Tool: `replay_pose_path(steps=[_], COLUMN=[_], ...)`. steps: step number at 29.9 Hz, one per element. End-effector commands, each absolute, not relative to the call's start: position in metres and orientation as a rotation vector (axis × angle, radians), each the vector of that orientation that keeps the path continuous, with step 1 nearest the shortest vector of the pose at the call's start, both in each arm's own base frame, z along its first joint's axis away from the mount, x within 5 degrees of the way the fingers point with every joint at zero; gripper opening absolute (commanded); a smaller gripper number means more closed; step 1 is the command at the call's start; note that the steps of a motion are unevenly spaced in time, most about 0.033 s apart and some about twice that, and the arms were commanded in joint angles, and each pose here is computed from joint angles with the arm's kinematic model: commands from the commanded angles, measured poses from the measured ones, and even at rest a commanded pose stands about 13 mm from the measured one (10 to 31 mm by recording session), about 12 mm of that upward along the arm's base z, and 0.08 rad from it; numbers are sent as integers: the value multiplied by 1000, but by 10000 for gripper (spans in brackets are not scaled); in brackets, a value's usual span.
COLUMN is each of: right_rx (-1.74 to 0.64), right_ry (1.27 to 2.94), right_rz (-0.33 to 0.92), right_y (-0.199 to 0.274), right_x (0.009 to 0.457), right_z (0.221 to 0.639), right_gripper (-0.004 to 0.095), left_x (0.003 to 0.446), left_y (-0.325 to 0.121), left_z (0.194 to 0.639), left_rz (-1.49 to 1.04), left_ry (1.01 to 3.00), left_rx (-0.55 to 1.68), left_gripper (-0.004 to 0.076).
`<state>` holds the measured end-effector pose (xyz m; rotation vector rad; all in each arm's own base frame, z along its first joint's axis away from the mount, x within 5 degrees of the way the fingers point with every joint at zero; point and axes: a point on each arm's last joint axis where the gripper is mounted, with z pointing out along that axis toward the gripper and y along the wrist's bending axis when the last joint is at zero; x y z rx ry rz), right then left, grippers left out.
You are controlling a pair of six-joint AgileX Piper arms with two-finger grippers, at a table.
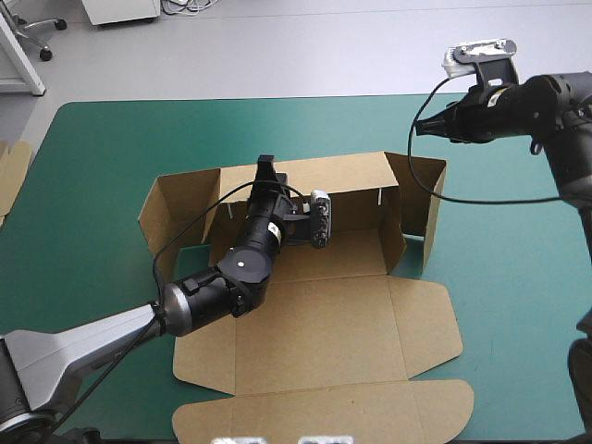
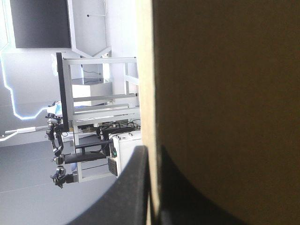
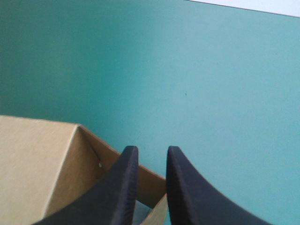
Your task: Fold the box
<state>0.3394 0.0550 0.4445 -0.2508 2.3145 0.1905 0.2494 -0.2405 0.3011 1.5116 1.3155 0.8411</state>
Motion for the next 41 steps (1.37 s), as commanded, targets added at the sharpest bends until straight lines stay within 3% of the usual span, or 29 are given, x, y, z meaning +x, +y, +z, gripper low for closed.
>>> replay_pose_path(steps=[1,13,21,30,41], right_rx=[-184,-187,-311,-366,-376], right_ry=[2238,2374,2408,2496,2234], right_rz=[253,309,412,508,581], right_y=[43,43,52,58,62], right_x=[359,418,413,400,334], right_z=[455,390,386,353,358], right_gripper=[214,214,214,214,214], left_x=[245,245,245,245,245], left_y=[-241,-241,-241,-241,-241], left_z=[321,321,321,321,321], left_rz=[816,816,816,818,817], left_ry=[1279,1279,1279,1280,1280], left_rx=[1456,1456,1456,1455,1456], left_gripper=[-15,-15,-15,-15,-15])
